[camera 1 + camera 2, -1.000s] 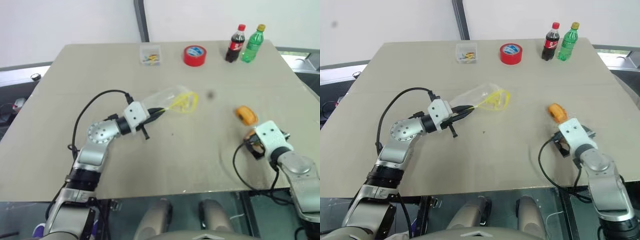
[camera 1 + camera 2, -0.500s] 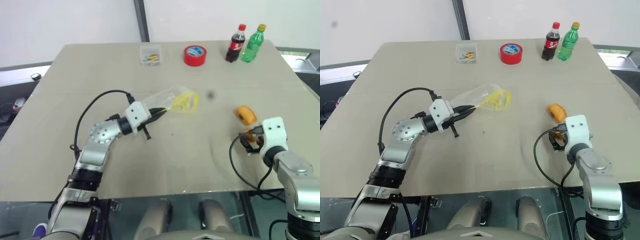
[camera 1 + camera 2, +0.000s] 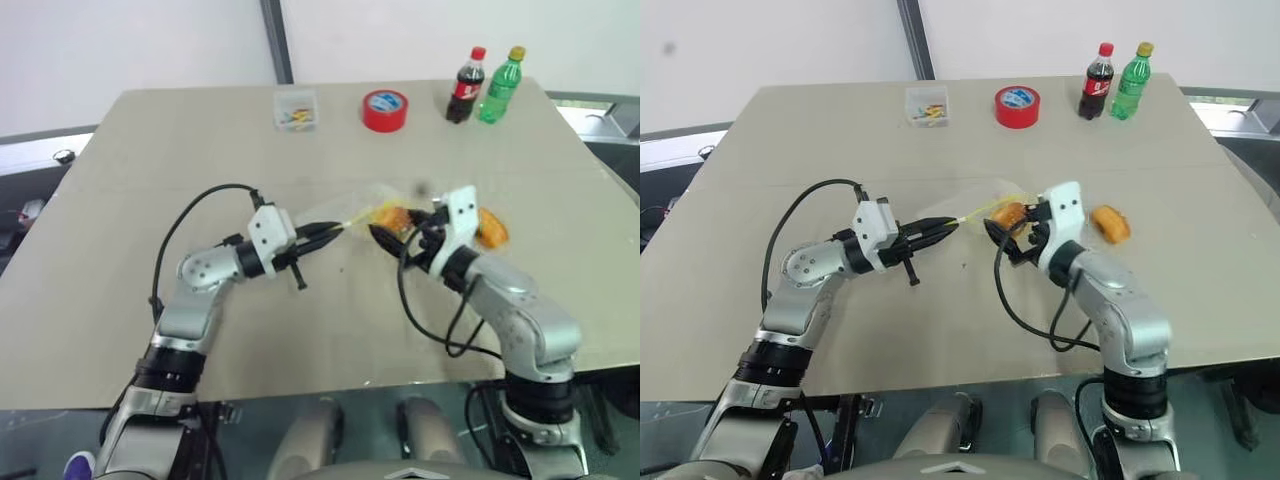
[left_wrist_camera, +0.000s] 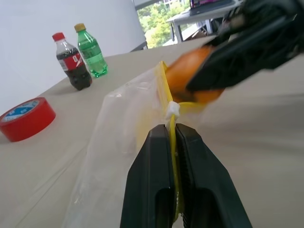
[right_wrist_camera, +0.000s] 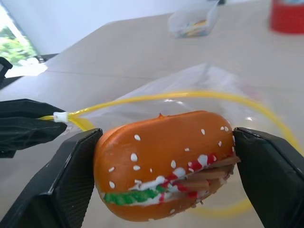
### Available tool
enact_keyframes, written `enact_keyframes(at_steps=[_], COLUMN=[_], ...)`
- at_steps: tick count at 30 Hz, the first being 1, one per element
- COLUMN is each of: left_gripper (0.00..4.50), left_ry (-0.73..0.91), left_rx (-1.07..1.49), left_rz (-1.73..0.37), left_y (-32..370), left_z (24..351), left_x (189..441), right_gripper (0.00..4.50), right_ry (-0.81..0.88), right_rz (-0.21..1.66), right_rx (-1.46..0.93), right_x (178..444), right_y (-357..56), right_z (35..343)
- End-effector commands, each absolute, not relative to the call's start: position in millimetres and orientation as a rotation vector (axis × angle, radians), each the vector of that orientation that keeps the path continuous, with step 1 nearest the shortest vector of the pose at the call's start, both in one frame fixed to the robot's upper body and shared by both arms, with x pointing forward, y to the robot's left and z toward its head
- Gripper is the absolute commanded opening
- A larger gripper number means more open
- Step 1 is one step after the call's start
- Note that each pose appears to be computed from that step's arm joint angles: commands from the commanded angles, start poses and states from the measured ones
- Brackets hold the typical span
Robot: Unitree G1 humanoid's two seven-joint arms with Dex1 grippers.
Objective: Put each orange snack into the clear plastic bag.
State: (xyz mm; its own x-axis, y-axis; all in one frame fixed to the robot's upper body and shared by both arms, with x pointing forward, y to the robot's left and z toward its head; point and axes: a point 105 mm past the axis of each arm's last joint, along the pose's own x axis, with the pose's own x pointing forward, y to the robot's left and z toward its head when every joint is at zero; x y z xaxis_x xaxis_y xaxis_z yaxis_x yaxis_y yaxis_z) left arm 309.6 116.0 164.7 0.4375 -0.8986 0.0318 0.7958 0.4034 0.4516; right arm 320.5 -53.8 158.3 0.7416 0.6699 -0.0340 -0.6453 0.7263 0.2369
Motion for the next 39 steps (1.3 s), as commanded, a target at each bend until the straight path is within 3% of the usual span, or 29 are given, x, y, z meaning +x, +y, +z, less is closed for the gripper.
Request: enact_keyframes(at_steps=[1, 8, 14, 18, 24, 33, 39], left_gripper=[0.0, 0.0, 0.0, 0.0, 0.0, 0.0, 0.0], left_ry=[-0.32, -0.262, -0.256, -0.237, -0.224, -0.283, -0.262], left_rx=[0.408, 0.4, 0.394, 0.351, 0.324, 0.219, 0.228], left_rz=[-1.126, -1.17, -1.098, -1.03, -0.928, -1.004, -1.024], left_y=[120, 124, 129, 134, 140, 126, 133], left_z=[171, 158, 155, 153, 150, 160, 159], left_x=[293, 277, 283, 289, 306, 298, 291], right_gripper=[4.48, 4.48, 4.48, 4.48, 4.48, 4.48, 4.48], right_ry=[0.098, 0.157, 0.172, 0.13, 0.096, 0.075, 0.042], right_rz=[0.77, 0.805, 0.892, 0.846, 0.891, 0.875, 0.845], right_rx=[0.31, 0.495, 0.36, 0.304, 0.29, 0.207, 0.184], right_x=[324, 343, 350, 354, 336, 352, 360], right_y=[-47, -29, -4, -15, -42, -10, -10], right_z=[168, 163, 148, 151, 163, 155, 157])
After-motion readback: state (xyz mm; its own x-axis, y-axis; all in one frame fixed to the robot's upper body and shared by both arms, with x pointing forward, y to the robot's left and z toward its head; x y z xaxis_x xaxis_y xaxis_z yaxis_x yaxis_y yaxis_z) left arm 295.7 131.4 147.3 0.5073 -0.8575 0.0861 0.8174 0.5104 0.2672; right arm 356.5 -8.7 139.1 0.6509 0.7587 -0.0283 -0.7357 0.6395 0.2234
